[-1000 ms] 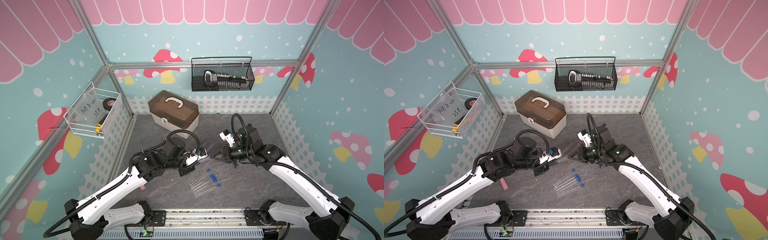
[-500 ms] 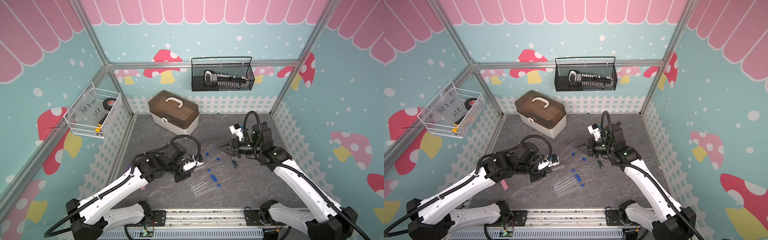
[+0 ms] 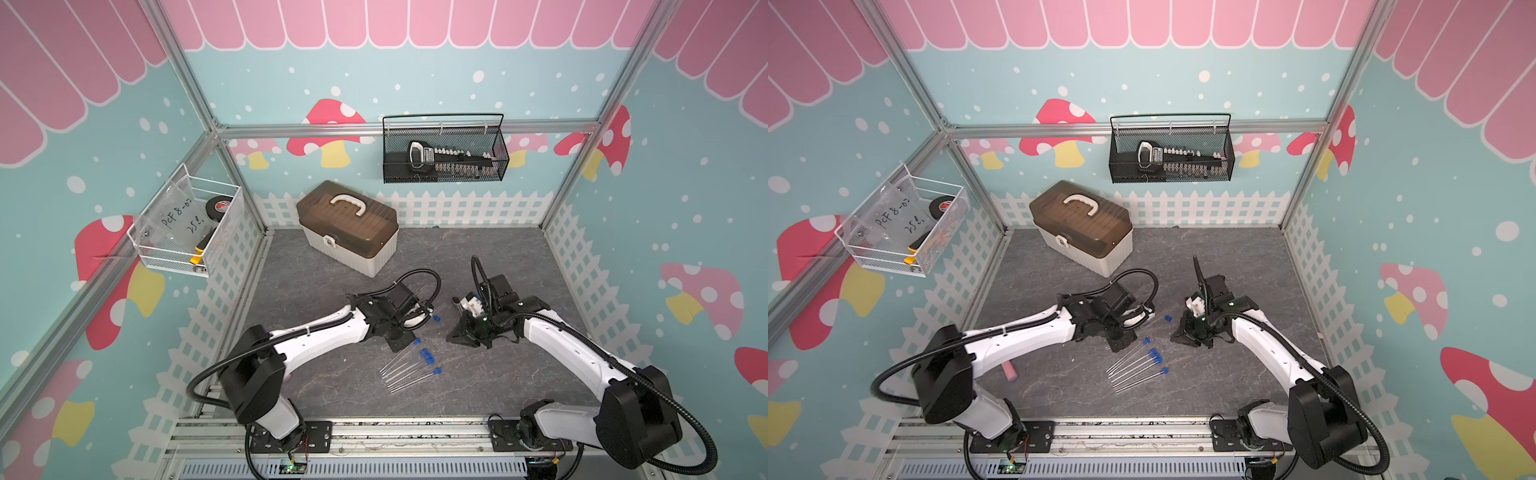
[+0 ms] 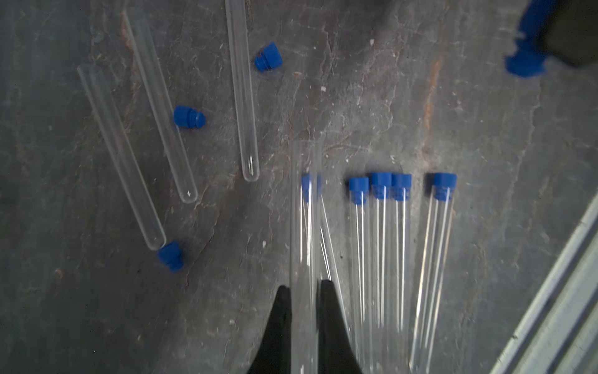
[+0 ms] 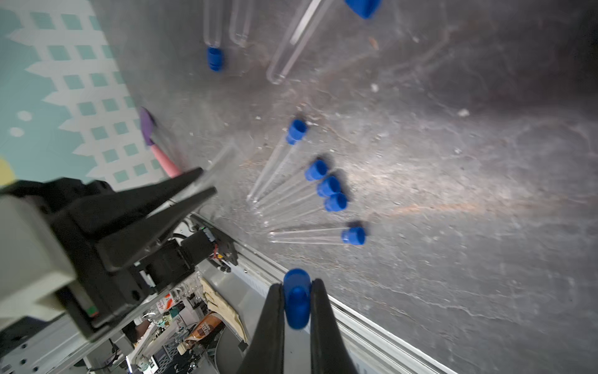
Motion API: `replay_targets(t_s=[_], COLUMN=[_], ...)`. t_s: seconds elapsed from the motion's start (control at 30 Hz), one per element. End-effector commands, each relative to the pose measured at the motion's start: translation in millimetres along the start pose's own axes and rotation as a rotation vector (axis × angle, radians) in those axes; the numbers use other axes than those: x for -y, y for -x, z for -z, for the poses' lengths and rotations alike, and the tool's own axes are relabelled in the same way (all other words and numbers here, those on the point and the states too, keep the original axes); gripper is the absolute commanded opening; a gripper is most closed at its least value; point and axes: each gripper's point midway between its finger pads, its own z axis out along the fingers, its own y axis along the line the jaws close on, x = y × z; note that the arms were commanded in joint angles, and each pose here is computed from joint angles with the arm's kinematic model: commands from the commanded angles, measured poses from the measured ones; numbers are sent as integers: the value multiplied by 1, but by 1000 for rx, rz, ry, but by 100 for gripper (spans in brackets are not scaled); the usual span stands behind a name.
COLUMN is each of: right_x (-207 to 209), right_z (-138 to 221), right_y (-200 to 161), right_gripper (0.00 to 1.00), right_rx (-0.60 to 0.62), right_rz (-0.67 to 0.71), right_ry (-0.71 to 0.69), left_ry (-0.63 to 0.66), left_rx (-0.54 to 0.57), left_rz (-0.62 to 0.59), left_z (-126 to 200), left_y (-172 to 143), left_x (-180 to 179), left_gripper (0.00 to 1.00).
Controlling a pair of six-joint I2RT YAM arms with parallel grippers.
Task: Remove stoppers from test tubes
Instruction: Place the stopper at the center of the board, then pick up the test tube at the center of the board.
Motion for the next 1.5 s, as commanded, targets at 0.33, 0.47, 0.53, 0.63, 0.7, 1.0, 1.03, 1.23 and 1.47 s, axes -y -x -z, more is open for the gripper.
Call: replay_targets(t_s=[0.33, 0.47, 0.53, 0.63, 0.7, 1.0, 1.03, 1.23, 1.47], right_x=[27, 36, 39, 44, 44, 43, 41, 21, 3], right_z=[-32, -42, -47, -55, -60, -68, -68, -57, -21], right_y=[27, 37, 42, 50, 56, 75, 77, 81, 58], right_gripper=[0, 0, 0, 0, 0, 24, 27, 34, 38], right_rx=[62, 70, 75, 86, 95, 118, 123, 144, 136], right_rz=[-53, -66, -70, -83, -92, -90, -90, -55, 20], right_ry=[-20, -49, -51, -62, -52, -59, -51, 6, 5], left_ry=[-43, -75, -82, -92, -97, -88, -87, -47, 15], left_rx=[60, 49, 50, 46, 46, 73, 78, 136, 167], left_rz=[-162, -168, -164, -155, -143, -117, -114, -99, 82], left_z=[-63, -72, -75, -82, -86, -78, -76, -39, 40], left_y=[58, 54, 54, 54, 55, 63, 64, 85, 69], left_x=[-4, 2, 2, 3, 1, -7, -7, -15, -22], left_gripper=[0, 0, 0, 2, 6, 38, 44, 48, 55])
